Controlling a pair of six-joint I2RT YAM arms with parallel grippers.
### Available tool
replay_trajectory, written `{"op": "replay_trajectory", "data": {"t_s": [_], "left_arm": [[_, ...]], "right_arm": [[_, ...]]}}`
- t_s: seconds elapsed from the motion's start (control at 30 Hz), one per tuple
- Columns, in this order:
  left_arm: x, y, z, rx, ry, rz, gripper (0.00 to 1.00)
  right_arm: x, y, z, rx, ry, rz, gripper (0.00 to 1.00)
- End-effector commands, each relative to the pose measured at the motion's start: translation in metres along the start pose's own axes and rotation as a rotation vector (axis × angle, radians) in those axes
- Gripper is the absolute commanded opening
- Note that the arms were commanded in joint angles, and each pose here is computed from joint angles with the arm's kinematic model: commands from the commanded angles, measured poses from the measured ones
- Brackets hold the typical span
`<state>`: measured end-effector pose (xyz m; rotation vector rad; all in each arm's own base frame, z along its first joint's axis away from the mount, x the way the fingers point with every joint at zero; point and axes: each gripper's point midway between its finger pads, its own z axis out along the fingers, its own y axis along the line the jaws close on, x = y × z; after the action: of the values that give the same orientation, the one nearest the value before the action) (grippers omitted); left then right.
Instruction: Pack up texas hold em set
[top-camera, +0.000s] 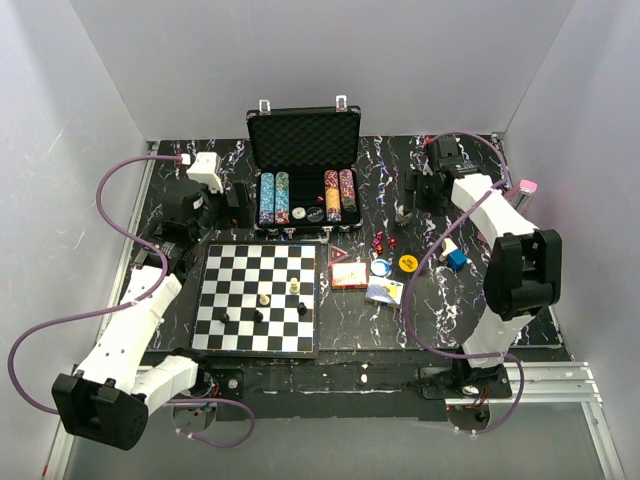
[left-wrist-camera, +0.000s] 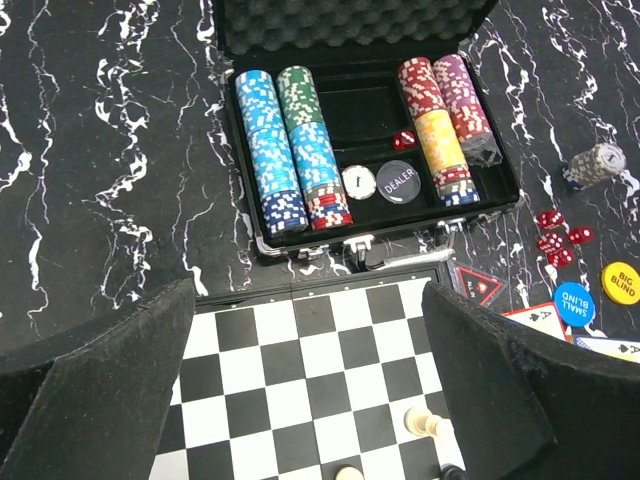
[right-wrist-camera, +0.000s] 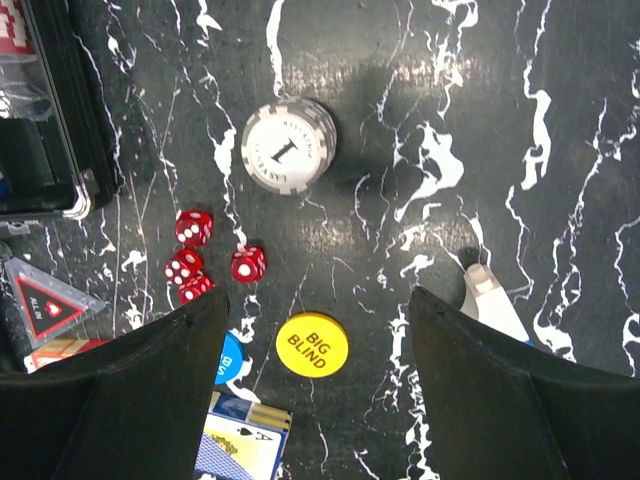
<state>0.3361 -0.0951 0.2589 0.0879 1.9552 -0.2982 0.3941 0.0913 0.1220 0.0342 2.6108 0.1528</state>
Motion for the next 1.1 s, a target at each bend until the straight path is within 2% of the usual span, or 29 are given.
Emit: {"op": "replay_trajectory", "data": {"t_s": [0.0, 0.4, 0.6, 1.07], "left_arm": [[-0.002, -0.005, -0.004, 0.012, -0.019, 0.027, 0.98], [-0.003, 0.0, -0.004, -0.02, -0.021, 0.04, 0.98], [-0.003, 0.0, -0.004, -0.018, -0.024, 0.04, 0.98], [-0.003, -0.001, -0.004, -0.017, -0.022, 0.042, 0.98]], "right_arm": [[-0.025, 0.011, 0.002, -0.033, -0.029, -0.033, 0.8], [-0.018, 0.018, 0.051, -0.048, 0.075, -0.021, 0.75], [-0.021, 0.023, 0.062, -0.051, 0.07, -0.03, 0.75], [-0.026, 0.022, 0.083, -0.011, 0.072, -0.054, 0.66]]}}
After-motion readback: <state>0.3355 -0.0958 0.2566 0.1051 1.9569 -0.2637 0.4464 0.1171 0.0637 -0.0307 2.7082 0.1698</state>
